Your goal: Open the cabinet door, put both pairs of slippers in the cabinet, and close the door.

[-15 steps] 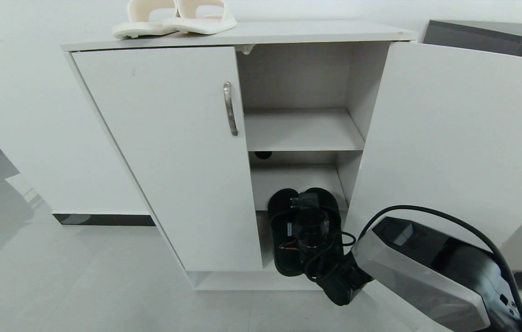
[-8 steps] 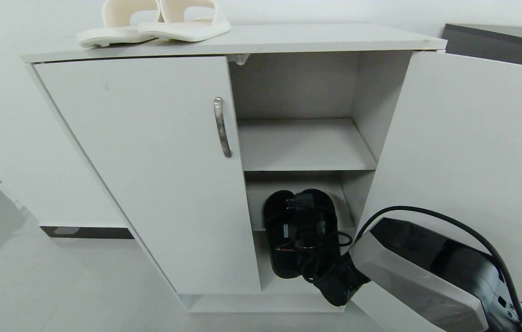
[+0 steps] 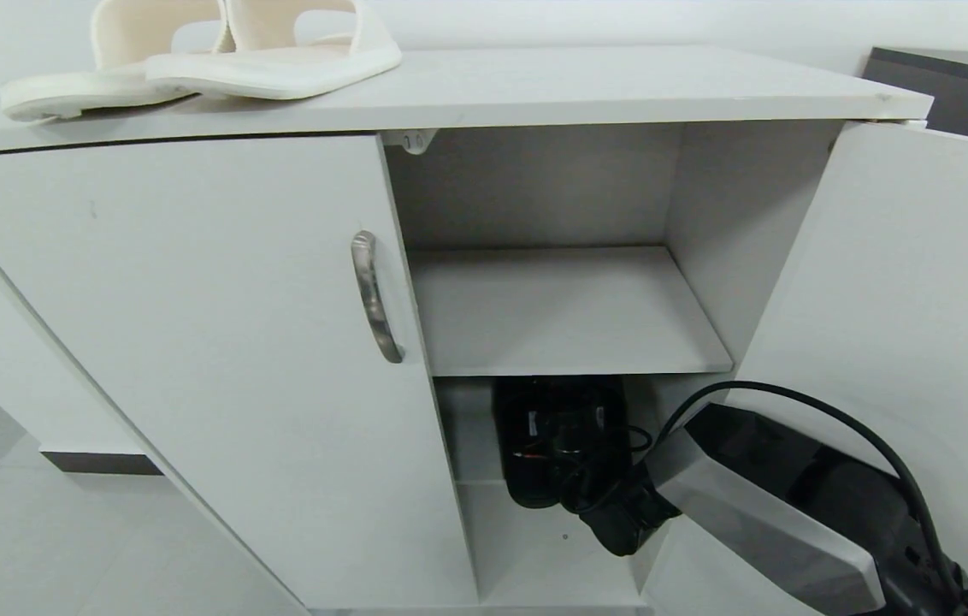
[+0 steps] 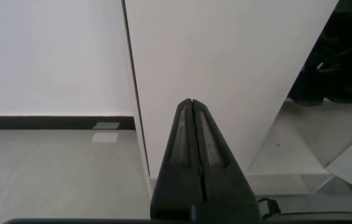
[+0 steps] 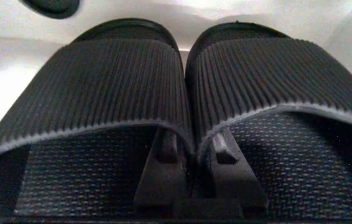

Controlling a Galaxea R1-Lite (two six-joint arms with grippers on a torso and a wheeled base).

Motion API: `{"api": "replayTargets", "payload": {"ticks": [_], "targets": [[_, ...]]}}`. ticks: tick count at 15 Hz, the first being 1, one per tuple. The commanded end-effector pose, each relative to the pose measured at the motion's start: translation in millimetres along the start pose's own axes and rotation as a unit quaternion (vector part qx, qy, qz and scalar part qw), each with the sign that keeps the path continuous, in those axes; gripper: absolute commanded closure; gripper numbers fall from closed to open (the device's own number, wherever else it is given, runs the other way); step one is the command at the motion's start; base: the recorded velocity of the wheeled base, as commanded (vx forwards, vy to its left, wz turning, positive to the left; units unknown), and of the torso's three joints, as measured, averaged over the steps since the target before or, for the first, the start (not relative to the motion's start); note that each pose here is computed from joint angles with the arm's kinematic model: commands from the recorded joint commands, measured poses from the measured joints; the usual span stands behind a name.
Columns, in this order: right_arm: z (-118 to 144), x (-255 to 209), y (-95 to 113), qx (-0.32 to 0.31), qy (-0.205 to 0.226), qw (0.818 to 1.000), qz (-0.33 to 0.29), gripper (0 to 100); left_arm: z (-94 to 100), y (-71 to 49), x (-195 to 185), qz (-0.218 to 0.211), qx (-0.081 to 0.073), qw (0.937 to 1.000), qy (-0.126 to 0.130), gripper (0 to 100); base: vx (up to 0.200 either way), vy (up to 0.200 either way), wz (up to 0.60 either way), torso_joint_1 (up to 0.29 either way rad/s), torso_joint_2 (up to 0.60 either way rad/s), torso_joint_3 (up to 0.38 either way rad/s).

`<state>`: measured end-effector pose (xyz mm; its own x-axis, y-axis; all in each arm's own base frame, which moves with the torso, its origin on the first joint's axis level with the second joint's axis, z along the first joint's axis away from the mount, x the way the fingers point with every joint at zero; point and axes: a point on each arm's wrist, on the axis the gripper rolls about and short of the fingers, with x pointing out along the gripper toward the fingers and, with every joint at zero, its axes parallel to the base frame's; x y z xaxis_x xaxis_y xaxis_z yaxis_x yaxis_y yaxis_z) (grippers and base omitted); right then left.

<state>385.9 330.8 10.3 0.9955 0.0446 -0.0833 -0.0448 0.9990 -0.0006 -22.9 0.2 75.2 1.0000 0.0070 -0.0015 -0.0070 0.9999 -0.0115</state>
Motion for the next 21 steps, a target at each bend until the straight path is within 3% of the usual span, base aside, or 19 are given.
{"api": "replayTargets", "payload": {"ticks": [1, 9, 10, 15, 21], "targets": [[1.4, 7.3, 3.7, 0.005, -0.006, 1.0, -0.002, 100, 0.0, 0.0, 0.1, 0.001, 0.0, 1.0, 0.001, 100, 0.0, 0.0, 0.0, 0.0, 0.0, 0.0], [-7.7, 26.9, -3.9, -0.005, 0.012, 1.0, -0.021, 100, 0.0, 0.0, 0.1, 0.0, -0.002, 1.0, 0.001, 100, 0.0, 0.0, 0.0, 0.0, 0.0, 0.0], [-9.7, 27.0, -3.9, -0.007, 0.015, 1.0, -0.021, 0, 0.0, 0.0, 0.1, 0.0, -0.003, 1.0, 0.001, 100, 0.0, 0.0, 0.0, 0.0, 0.0, 0.0], [-15.6, 20.7, -8.5, -0.017, 0.025, 0.999, -0.03, 0, 0.0, 0.0, 0.1, 0.0, -0.003, 1.0, 0.001, 100, 0.0, 0.0, 0.0, 0.0, 0.0, 0.0], [7.1, -50.9, -21.8, -0.014, 0.012, 1.0, 0.019, 0, 0.0, 0.0, 0.1, 0.0, -0.001, 1.0, 0.001, 100, 0.0, 0.0, 0.0, 0.0, 0.0, 0.0]]}}
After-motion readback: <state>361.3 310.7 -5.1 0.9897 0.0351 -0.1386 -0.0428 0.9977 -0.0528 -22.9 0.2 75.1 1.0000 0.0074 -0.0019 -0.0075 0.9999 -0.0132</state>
